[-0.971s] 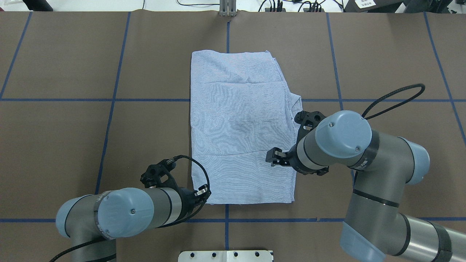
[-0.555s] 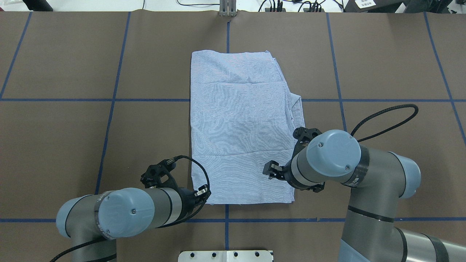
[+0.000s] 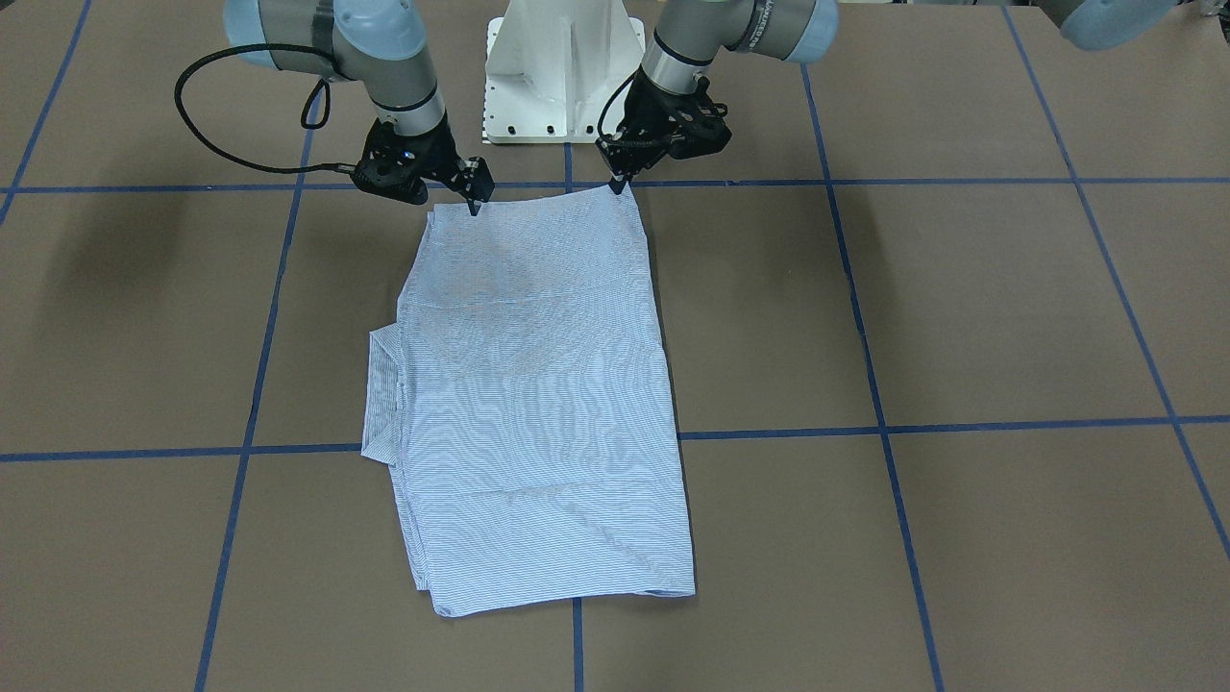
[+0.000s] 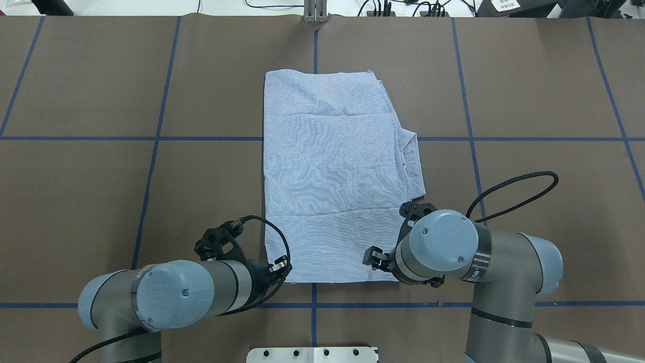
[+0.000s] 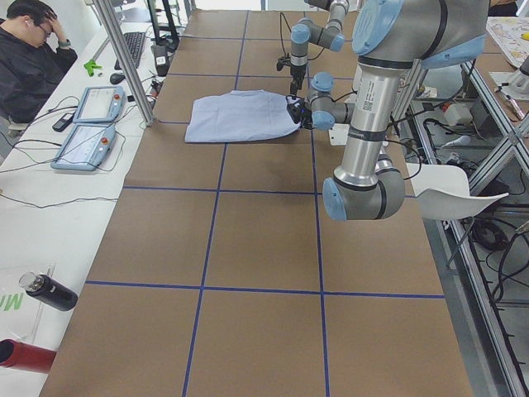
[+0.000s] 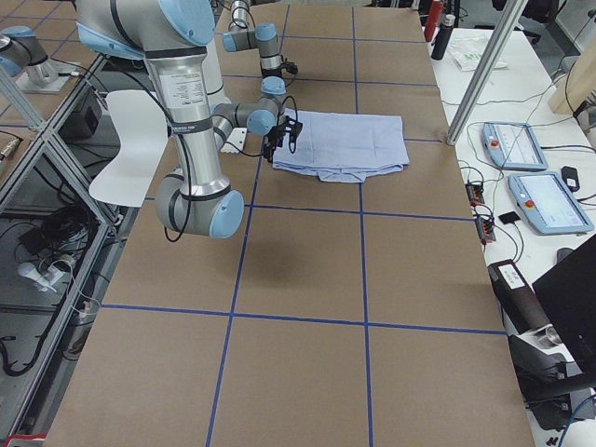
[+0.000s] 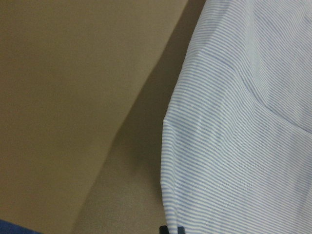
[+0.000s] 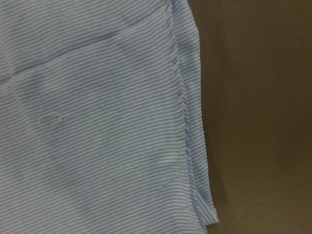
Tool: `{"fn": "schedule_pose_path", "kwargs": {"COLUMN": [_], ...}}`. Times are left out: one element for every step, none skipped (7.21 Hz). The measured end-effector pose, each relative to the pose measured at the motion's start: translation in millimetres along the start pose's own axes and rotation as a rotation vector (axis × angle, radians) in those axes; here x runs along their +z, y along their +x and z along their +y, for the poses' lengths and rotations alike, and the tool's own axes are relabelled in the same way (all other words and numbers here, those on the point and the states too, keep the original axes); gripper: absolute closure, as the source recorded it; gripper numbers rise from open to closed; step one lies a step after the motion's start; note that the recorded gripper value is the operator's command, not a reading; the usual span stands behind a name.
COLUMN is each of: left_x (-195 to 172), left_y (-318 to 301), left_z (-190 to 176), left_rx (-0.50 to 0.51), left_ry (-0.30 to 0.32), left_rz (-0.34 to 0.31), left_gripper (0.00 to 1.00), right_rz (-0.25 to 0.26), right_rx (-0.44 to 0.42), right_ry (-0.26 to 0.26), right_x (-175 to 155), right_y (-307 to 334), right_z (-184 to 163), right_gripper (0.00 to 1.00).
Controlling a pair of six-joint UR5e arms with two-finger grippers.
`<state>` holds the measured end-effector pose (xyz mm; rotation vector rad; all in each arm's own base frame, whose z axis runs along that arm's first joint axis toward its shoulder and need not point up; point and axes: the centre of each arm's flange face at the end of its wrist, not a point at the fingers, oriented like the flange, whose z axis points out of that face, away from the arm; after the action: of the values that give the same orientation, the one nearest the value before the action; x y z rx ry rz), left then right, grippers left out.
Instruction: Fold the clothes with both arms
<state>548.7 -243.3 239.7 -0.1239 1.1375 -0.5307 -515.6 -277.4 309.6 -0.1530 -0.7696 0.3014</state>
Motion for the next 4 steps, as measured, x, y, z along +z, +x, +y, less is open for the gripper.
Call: {"fn": "schedule_pose_path", "kwargs": {"left_x": [0.3, 0.5, 0.9, 1.2], "left_y": [-0.1, -0.2, -0.4, -0.6], "left_z": [-0.1, -0.1, -0.2, -0.3], "left_rx": [0.000, 0.000, 0.001, 0.001], "left_ry": [0.000, 0.000, 0.001, 0.001], "left_rz": [-0.001, -0.001, -0.002, -0.002], "left_gripper": [1.00, 1.00, 1.00, 1.00], "right_rz": [0.010, 0.016, 0.021, 0.026], "right_rx": [-0.005, -0.008, -0.010, -0.011], "right_ry": [-0.001, -0.002, -0.003, -0.003], "right_x": [6.6, 10.7, 14.2, 17.4], "right_y": [-0.3, -0.6, -0.8, -0.7], "right_z": [1.2, 1.6, 1.8, 1.7], "right_gripper": [0.00, 0.00, 0.01, 0.05]}}
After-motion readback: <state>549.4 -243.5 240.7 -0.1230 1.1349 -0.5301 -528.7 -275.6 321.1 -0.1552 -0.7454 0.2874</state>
